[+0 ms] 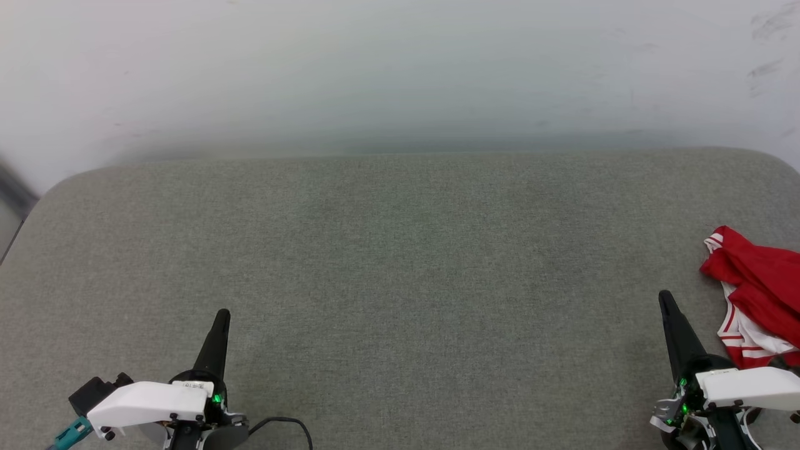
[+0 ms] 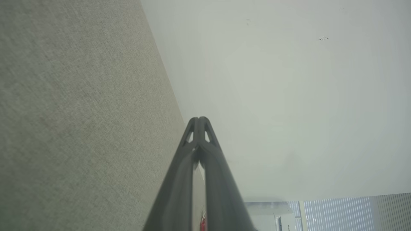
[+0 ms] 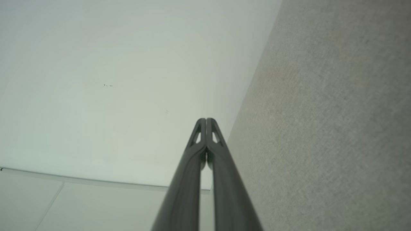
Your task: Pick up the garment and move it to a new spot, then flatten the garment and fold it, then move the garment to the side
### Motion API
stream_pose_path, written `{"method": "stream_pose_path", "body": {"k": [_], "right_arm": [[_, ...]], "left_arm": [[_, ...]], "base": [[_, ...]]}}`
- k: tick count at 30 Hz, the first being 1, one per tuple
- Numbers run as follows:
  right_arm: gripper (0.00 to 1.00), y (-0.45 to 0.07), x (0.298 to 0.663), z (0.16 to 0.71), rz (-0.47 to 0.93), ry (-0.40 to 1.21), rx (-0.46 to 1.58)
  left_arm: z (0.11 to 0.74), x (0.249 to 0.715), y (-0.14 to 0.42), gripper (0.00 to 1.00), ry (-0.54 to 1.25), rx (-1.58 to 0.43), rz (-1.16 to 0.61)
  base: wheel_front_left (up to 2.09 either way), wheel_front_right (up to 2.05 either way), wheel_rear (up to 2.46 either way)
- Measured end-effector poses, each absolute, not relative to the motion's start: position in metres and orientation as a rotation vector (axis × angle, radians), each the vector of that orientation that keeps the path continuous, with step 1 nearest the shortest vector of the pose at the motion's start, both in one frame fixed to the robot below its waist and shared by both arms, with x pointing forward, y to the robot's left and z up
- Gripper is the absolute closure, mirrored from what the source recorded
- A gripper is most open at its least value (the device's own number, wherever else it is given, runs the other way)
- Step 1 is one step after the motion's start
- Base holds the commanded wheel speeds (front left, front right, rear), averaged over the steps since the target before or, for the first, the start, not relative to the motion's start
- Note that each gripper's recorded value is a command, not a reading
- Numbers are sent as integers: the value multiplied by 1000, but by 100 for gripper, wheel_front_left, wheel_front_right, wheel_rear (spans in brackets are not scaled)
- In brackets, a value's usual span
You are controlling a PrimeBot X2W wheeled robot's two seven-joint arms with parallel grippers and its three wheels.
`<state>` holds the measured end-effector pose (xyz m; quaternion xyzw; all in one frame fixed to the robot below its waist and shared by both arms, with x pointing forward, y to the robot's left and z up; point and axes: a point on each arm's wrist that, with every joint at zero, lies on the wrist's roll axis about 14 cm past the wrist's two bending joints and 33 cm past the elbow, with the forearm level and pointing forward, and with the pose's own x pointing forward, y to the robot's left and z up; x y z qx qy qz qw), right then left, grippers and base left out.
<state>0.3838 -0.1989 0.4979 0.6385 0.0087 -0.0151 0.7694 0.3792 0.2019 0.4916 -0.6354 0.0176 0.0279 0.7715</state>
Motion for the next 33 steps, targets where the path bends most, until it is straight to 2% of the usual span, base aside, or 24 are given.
{"method": "stream_pose_path", "body": {"k": [33], "right_arm": [[100, -200, 388, 504, -7, 8, 1573]], "left_arm": [[505, 388, 200, 100, 7, -1576, 7]], "base": [[0, 0, 0]]}}
